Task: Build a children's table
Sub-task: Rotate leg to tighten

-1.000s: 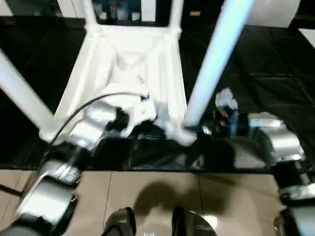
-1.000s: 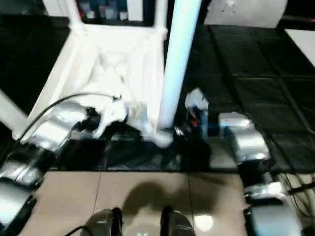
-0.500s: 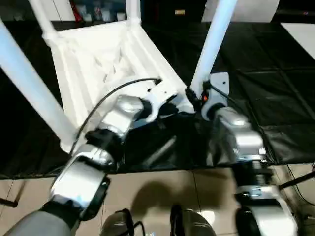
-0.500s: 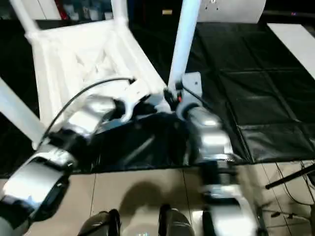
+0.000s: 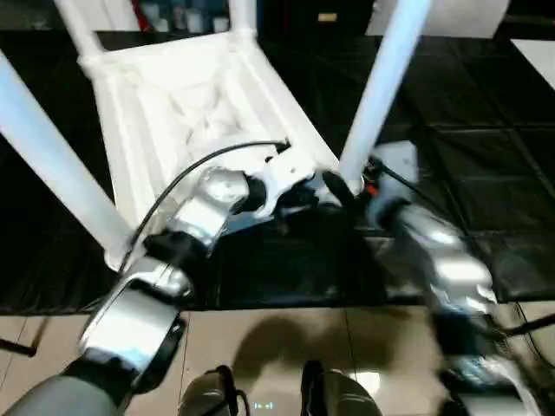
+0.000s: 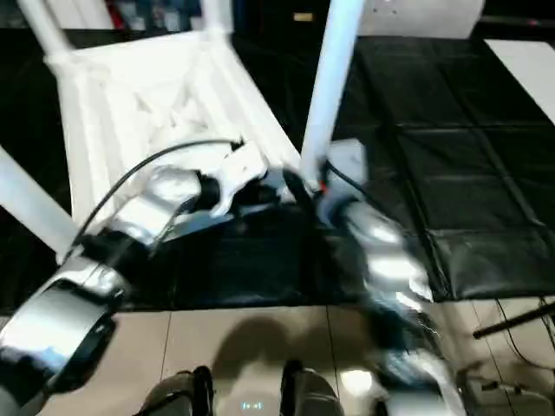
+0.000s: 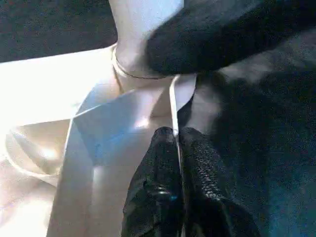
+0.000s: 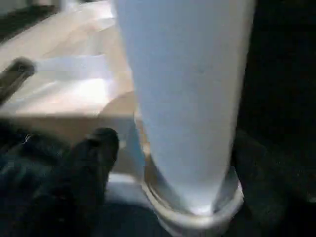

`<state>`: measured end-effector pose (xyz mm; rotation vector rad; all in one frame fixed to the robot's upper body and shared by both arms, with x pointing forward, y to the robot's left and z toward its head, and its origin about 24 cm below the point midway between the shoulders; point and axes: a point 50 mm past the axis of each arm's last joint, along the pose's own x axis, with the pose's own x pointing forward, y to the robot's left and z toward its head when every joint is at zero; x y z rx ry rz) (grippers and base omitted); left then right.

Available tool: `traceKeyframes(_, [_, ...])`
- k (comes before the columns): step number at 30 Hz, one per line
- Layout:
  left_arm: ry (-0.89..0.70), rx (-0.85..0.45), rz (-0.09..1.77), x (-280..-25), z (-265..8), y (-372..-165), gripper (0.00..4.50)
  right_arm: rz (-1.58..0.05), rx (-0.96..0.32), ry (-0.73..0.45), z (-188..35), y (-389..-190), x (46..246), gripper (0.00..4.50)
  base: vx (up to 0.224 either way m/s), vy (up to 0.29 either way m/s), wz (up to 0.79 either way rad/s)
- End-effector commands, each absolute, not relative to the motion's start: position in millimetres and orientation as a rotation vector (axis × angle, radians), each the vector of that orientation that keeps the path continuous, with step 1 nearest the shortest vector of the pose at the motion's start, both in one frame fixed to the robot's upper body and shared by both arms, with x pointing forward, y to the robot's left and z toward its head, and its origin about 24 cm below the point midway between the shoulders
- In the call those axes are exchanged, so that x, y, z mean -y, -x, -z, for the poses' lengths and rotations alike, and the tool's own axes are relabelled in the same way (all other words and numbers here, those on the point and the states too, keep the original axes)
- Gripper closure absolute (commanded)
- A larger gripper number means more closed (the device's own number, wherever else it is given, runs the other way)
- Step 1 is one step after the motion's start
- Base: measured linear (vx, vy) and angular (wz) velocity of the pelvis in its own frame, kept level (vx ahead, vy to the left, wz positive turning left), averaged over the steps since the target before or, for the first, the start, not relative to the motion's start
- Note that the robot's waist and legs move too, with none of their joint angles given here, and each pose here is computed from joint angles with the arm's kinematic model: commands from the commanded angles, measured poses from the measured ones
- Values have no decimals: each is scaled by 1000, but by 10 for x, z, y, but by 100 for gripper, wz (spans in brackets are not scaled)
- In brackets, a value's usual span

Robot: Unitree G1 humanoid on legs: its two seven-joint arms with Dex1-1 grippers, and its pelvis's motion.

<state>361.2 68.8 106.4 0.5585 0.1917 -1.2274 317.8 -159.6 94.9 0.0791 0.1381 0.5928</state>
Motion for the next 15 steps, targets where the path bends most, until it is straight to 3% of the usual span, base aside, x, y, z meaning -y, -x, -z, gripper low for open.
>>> traceKeyframes(1, [-571, -137, 1351, -631, -1055, -3511, 450, -690, -95, -81, -1057, -3080, 1753, 30, 0, 0, 0])
traceKeyframes(4, [-623, -137, 1468, -762, -984, -3409, 450, -787, -140, 50, -1062, -2866, 2117, 8, 0, 0, 0])
traceKeyframes(8, [-590, -92, 1521, -783, -1016, -3361, 450, -772, -133, 62, -1109, -2780, 2260, 3, 0, 0, 0])
traceKeyframes(11, [-540, -56, 1570, -834, -1058, -3311, 450, -857, -109, 2, -1179, -2598, 2225, 3, 0, 0, 0])
traceKeyframes(15, [-583, -34, 1500, -894, -1044, -3346, 450, -885, -96, -14, -1173, -2513, 2185, 3, 0, 0, 0])
